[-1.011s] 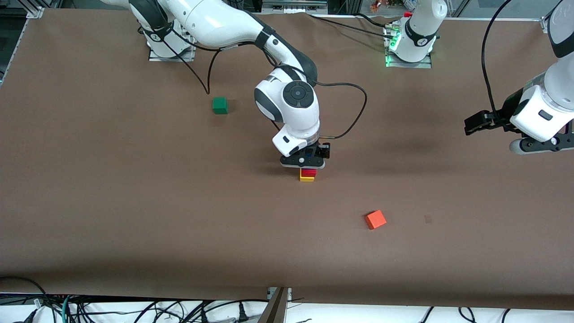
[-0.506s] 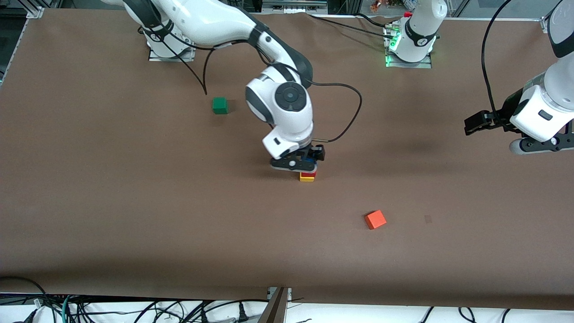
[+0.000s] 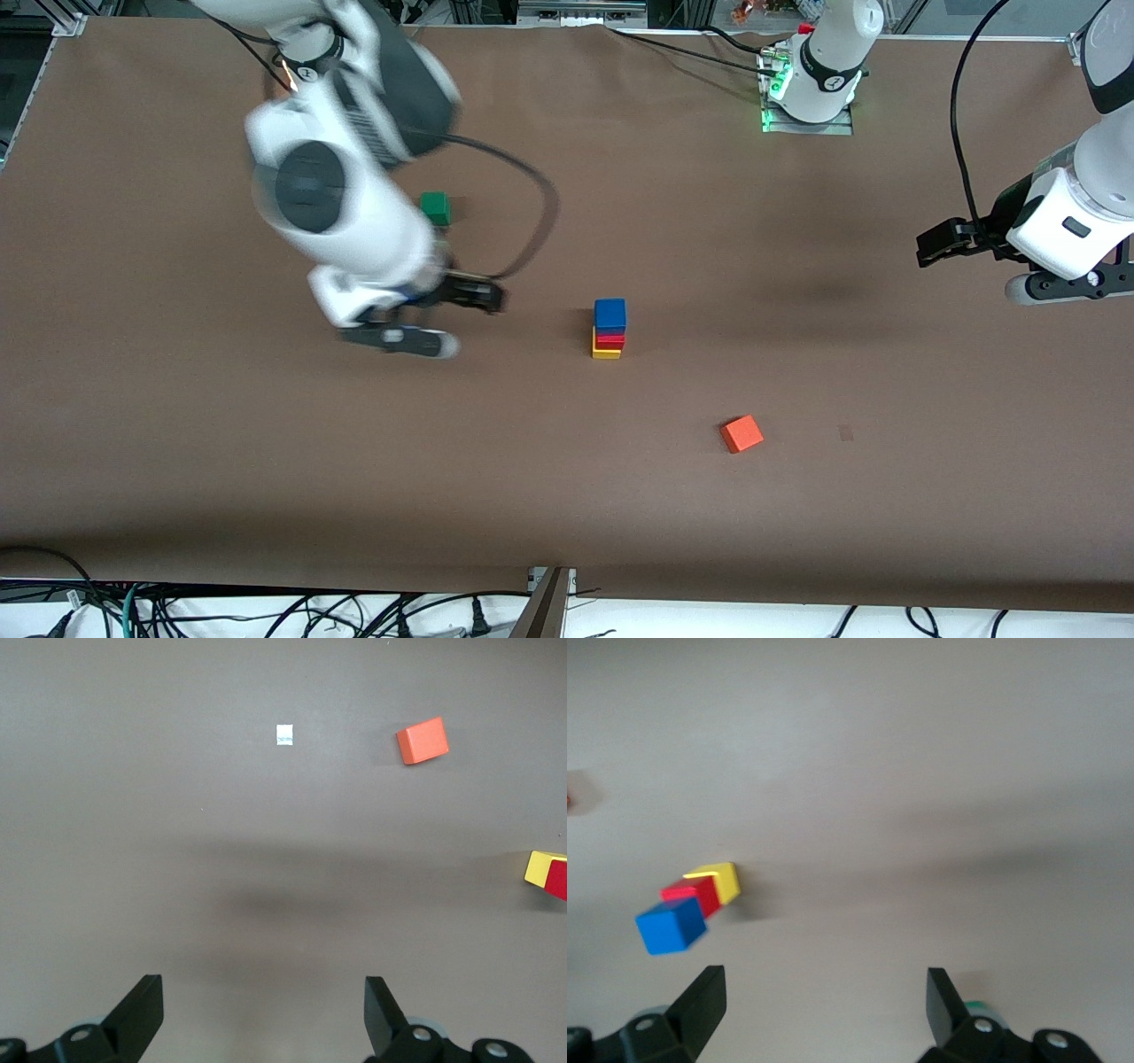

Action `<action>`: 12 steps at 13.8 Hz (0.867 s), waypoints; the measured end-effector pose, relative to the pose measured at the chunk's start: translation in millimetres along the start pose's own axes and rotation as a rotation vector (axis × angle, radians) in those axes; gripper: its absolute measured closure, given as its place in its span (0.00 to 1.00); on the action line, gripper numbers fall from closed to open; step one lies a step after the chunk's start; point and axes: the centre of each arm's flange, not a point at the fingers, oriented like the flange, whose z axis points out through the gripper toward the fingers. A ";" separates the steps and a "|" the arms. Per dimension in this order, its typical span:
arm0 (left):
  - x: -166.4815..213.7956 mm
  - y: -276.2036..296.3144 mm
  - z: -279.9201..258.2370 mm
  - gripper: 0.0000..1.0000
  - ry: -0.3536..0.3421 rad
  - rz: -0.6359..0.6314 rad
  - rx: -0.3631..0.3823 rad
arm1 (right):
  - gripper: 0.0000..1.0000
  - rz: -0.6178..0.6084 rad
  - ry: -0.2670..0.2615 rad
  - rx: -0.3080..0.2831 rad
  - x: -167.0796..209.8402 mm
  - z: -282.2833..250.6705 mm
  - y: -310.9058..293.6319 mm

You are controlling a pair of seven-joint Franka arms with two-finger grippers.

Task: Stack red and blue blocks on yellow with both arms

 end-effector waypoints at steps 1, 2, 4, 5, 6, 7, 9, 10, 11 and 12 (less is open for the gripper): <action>0.0 0.0 -0.1 0.00 0.000 0.000 0.000 | 0.00 -0.015 0.000 -0.009 -2.4 -19.3 29.9; 0.0 0.0 0.0 0.00 0.000 0.000 0.000 | 0.00 -0.019 -0.001 -0.018 -10.5 -34.2 53.7; 0.0 0.2 -0.2 0.00 0.000 0.000 0.000 | 0.00 -0.026 -0.005 -0.029 -37.4 -55.6 86.0; 0.0 0.2 -0.2 0.00 0.000 0.000 0.000 | 0.00 -0.041 -0.005 -0.033 -50.5 -63.6 99.3; 0.0 0.2 -0.2 0.00 0.001 0.000 0.000 | 0.00 -0.058 -0.006 -0.034 -60.9 -69.6 113.3; 0.0 0.3 -0.2 0.00 0.001 0.000 0.000 | 0.00 -0.073 -0.009 -0.033 -67.4 -72.8 126.9; 0.0 0.3 -0.2 0.00 0.001 0.000 0.000 | 0.00 -0.107 -0.014 -0.037 -72.7 -73.1 151.7; -0.1 0.4 -0.2 0.00 0.001 0.001 0.000 | 0.00 -0.129 -0.012 -0.052 -73.5 -71.8 161.0; -0.1 0.5 -0.2 0.00 0.001 0.001 0.000 | 0.00 -0.144 -0.009 -0.066 -73.2 -70.8 168.0; -0.1 0.8 -0.2 0.00 0.001 0.001 0.000 | 0.00 -0.156 -0.006 -0.073 -71.9 -70.2 172.4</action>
